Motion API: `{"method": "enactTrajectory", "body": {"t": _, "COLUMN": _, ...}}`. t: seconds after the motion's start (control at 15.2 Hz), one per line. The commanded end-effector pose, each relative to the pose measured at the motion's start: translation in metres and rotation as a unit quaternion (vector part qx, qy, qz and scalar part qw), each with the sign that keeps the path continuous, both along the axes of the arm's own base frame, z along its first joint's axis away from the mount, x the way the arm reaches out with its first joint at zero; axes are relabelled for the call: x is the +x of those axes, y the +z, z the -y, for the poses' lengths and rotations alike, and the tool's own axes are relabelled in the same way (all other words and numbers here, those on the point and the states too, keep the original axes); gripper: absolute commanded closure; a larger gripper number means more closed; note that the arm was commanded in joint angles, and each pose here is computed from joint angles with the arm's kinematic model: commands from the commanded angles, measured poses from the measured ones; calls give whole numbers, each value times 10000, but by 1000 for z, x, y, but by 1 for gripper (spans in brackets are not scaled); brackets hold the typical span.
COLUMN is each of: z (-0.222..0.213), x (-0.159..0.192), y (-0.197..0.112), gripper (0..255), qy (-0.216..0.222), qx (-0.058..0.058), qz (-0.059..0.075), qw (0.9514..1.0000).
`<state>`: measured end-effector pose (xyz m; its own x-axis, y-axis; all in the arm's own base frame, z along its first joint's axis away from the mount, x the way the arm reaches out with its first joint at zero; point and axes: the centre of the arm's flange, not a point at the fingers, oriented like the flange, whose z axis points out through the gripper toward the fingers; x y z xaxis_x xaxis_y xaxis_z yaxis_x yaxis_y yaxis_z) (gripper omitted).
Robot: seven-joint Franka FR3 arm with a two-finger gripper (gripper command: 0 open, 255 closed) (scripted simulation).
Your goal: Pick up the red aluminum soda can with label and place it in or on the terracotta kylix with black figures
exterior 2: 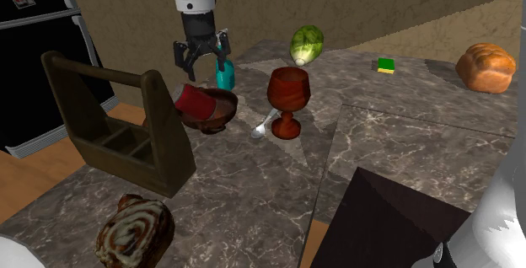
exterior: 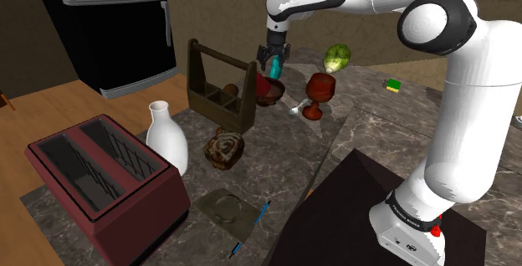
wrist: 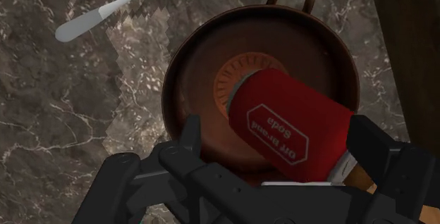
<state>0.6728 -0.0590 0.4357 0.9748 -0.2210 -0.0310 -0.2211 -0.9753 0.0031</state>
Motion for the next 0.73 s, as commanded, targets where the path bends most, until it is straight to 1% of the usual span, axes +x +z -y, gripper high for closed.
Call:
{"method": "enactTrajectory", "body": {"t": 0.0, "z": 0, "x": 1, "y": 20, "gripper": 0, "qy": 0, "qx": 0, "qz": -1, "qw": 10000}}
{"method": "enactTrajectory", "body": {"t": 0.13, "z": 0, "x": 1, "y": 44, "gripper": 0, "qy": 0, "qx": 0, "qz": -1, "qw": 10000}}
{"method": "enactTrajectory", "body": {"t": 0.66, "z": 0, "x": 1, "y": 44, "gripper": 0, "qy": 0, "qx": 0, "qz": -1, "qw": 10000}}
